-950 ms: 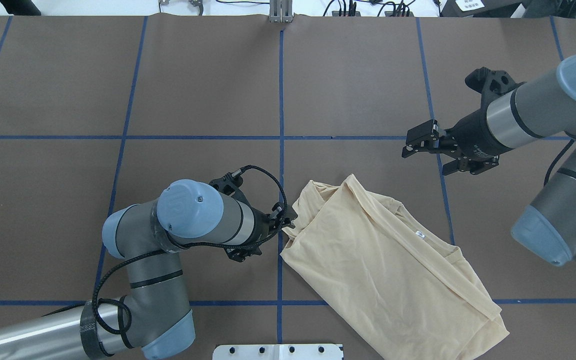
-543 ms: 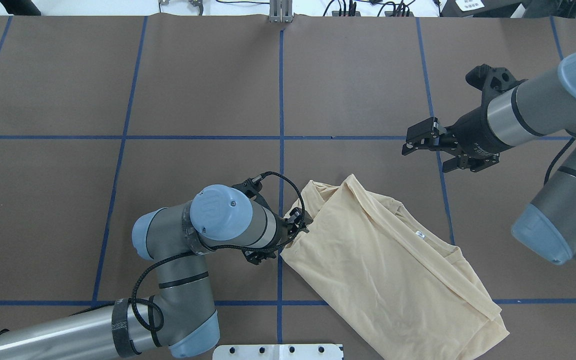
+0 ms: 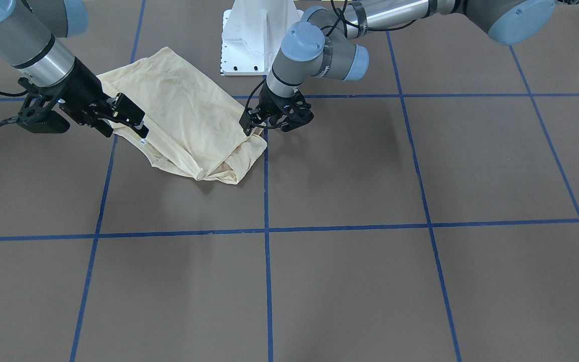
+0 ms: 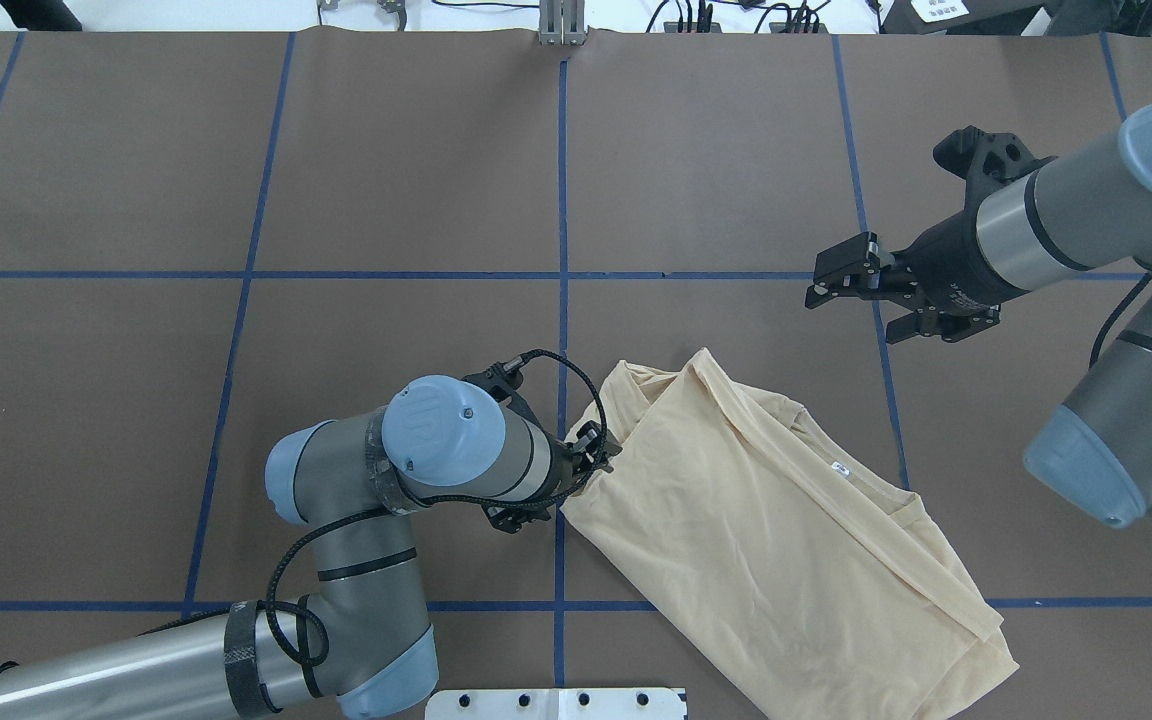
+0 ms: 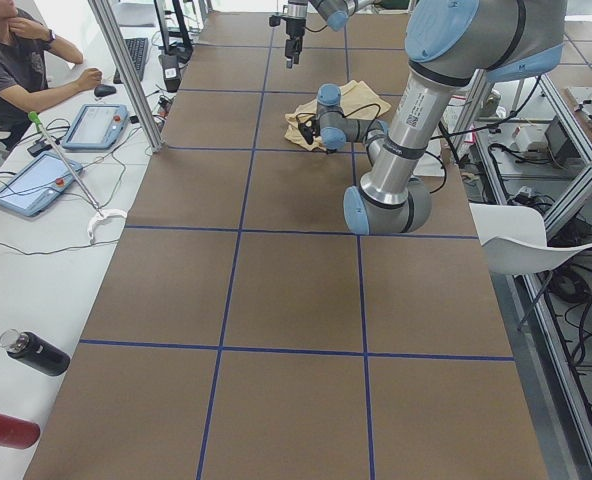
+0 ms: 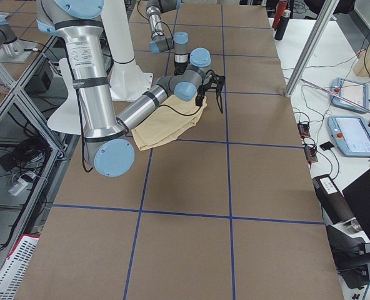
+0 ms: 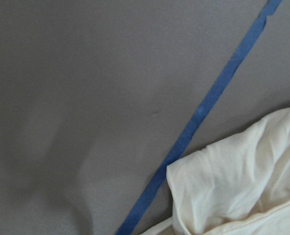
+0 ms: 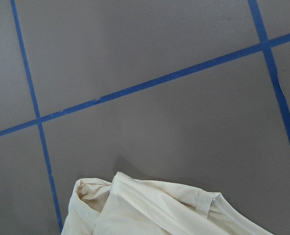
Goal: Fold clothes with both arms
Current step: 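Grasp the shirt's near corner with the left gripper while the right gripper withdraws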
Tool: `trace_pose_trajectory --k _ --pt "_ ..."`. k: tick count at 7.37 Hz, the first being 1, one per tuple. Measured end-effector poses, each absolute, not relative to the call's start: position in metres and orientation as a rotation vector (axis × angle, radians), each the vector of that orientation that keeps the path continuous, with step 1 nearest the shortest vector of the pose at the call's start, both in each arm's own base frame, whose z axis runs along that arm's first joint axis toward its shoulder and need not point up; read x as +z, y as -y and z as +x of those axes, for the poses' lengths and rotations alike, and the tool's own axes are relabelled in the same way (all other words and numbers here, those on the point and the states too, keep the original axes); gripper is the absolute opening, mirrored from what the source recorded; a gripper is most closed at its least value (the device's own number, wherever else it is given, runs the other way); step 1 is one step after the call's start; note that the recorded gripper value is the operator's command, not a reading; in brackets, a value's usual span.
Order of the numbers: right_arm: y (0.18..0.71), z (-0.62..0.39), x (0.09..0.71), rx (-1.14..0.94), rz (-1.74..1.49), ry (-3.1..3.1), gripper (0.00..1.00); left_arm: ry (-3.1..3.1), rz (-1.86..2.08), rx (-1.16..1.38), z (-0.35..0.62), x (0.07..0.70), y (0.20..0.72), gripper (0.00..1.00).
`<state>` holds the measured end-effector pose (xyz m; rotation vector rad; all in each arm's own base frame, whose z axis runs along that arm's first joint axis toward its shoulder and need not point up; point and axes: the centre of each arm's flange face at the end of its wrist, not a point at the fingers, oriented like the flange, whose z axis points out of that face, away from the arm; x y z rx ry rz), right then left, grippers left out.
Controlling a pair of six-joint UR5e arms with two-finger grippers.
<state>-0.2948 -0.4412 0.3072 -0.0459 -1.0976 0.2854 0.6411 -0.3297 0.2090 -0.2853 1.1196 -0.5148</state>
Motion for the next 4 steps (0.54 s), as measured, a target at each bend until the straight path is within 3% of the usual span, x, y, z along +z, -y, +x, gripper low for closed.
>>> trace_pose_trajectory --k 4 --pt "0.4418 -0.2933 0.3081 0.289 -0.046 1.096 1.0 -1.126 -0.294 -0.489 0.647 0.2018 0.3175 0.67"
